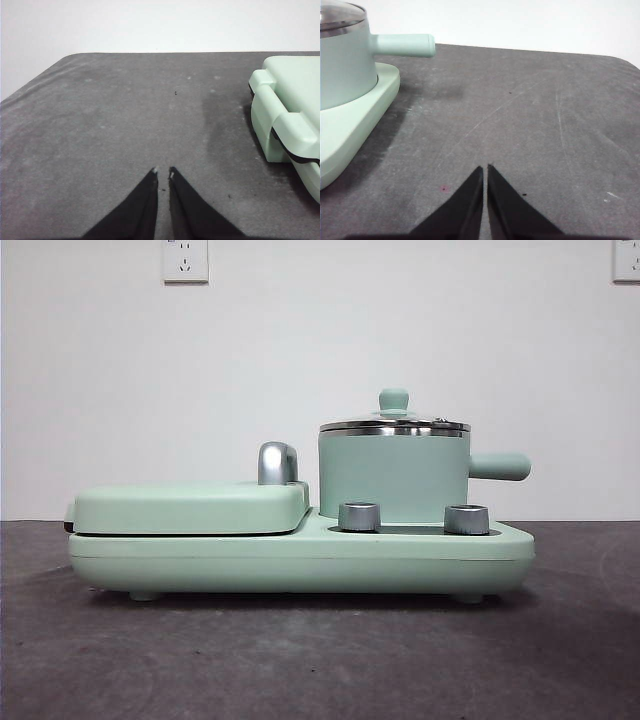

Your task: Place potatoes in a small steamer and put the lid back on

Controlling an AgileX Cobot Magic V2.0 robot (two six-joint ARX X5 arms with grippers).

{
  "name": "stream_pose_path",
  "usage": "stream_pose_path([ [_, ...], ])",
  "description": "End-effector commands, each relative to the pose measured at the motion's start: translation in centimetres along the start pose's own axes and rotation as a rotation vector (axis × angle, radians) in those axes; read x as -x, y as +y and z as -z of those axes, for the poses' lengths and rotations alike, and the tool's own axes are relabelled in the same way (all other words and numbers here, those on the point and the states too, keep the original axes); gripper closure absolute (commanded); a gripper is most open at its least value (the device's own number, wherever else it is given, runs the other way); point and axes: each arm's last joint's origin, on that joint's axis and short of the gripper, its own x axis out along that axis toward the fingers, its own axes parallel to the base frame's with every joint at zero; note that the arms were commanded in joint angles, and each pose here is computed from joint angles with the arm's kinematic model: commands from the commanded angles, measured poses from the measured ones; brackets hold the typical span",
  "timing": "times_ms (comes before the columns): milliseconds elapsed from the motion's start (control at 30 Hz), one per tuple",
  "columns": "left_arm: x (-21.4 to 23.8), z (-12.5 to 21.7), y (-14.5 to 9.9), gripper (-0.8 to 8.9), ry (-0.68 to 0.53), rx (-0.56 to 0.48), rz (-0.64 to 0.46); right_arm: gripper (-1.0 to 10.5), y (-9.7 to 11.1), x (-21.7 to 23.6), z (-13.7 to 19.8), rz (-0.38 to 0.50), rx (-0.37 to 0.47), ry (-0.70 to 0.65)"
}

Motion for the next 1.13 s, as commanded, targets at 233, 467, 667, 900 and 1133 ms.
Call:
stream_pose_path([
  [233, -0.17, 0.66, -0.01, 7.78, 0.025, -0.017, -0.004, 9.4, -0.03, -0.07, 0.04, 0.006, -0.017, -0.014],
  [467, -0.17, 0.67, -0.01, 7.78, 0.026, -0.017, -0.003, 9.4, -0.03, -0.07, 0.04, 0.006, -0.017, -0.014],
  [667, -0.17, 0.67, -0.01, 7.78, 0.026, -0.017, -0.003, 9.4, -0.03, -0.07, 0.04, 0.006, -0.017, -0.014],
  [900, -0.17, 0.67, -0.01, 7.78, 0.026, -0.017, -0.003, 9.4, -0.03, -0.07, 0.04, 0.006, -0.017, -0.014],
  [1133, -0.17, 0.66, -0.01, 7.78, 0.025, -0.017, -0.004, 9.4, -0.03, -0.07, 0.04, 0.006, -0.017, -0.014],
])
